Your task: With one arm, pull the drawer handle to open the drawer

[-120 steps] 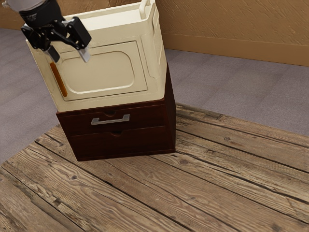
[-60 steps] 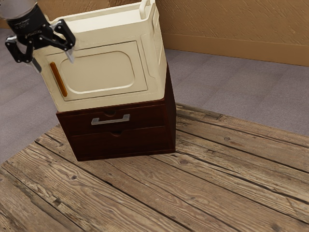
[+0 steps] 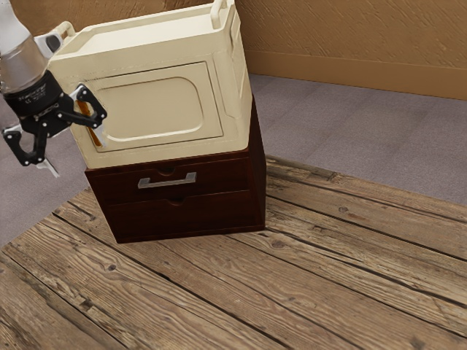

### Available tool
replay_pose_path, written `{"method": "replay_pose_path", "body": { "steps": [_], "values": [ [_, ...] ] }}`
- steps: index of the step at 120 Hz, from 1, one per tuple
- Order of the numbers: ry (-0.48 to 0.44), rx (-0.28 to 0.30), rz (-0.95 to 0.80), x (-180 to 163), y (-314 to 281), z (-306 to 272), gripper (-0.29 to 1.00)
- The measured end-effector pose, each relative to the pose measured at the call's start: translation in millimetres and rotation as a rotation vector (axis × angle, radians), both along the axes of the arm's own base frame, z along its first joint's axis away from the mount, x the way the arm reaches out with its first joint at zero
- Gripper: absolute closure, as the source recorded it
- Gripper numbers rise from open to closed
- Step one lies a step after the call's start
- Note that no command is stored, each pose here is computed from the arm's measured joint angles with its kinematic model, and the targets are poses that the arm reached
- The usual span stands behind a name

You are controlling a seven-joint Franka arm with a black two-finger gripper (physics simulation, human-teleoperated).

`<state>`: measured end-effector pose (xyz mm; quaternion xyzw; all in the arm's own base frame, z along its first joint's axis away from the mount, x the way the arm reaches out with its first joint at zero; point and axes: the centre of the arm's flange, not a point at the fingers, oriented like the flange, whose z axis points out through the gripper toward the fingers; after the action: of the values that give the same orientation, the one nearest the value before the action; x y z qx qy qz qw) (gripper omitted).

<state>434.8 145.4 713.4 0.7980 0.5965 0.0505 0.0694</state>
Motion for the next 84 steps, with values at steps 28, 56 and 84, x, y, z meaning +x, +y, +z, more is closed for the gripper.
{"method": "replay_pose_path", "body": {
  "steps": [28, 56, 84],
  "values": [
    [-0.036, -0.051, 0.324, 15.6, -3.8, -23.4, 0.03],
    [-0.041, -0.099, 0.614, 47.4, -16.1, -52.2, 0.03],
    [-0.064, -0.163, 0.793, 52.2, -40.5, -67.2, 0.04]
  ]
}}
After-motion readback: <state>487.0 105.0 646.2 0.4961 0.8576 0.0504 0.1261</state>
